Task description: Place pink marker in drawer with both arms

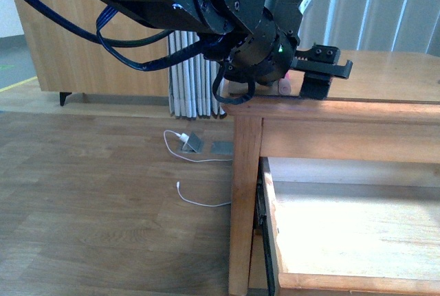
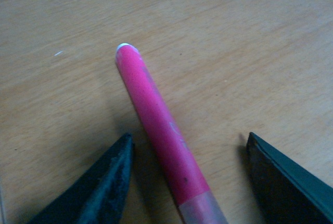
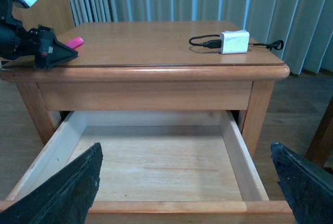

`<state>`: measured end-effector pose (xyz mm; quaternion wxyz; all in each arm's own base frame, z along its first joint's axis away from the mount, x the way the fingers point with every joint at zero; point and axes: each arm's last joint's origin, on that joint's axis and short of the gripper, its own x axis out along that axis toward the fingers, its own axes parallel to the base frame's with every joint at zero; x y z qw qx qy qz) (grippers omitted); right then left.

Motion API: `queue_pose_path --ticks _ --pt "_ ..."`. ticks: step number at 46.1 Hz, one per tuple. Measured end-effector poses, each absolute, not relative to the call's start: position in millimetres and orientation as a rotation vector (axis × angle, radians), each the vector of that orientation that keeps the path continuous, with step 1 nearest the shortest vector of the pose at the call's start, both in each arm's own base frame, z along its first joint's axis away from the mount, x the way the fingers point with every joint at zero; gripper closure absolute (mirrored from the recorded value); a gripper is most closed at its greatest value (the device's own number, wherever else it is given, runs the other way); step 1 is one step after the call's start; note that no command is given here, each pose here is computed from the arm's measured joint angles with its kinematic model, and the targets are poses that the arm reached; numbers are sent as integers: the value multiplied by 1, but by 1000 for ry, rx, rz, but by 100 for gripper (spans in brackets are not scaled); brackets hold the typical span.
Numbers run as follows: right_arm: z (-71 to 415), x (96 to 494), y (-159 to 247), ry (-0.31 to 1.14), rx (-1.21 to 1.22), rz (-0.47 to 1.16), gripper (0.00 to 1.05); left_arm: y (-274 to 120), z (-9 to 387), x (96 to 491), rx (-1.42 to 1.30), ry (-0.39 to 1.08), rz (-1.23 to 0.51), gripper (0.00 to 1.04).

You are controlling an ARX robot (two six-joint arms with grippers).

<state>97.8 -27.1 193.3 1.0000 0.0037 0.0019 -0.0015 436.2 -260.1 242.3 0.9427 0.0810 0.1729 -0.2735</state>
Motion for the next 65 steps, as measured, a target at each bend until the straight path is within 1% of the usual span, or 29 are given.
queue_pose_path --ticks 2,5,10,11,13,16,32,38,48,57,65 --pt "193 98 -27 4 7 -3 8 -259 242 437 169 351 -548 43" --pt "193 98 -27 4 7 -3 8 -257 242 438 174 351 -531 57" --pt "193 98 -27 4 7 -3 8 -253 242 439 178 352 -522 75" --pt "193 98 -27 4 7 -3 8 -252 242 439 178 352 -521 77" --pt "193 98 -27 4 7 -3 8 -251 242 439 177 352 -519 84" --pt "193 98 -27 3 7 -3 8 -249 243 438 175 350 -517 89" --pt "193 98 -27 4 7 -3 8 -236 246 426 174 344 -491 90" --pt "193 98 -27 3 7 -3 8 -227 247 418 166 344 -519 90" --pt "193 98 -27 3 7 -3 8 -208 256 395 152 341 -661 90" --pt "193 98 -27 3 7 -3 8 -196 271 369 167 276 -850 90" --pt "193 98 -27 3 7 -3 8 -194 267 355 192 270 -959 90"
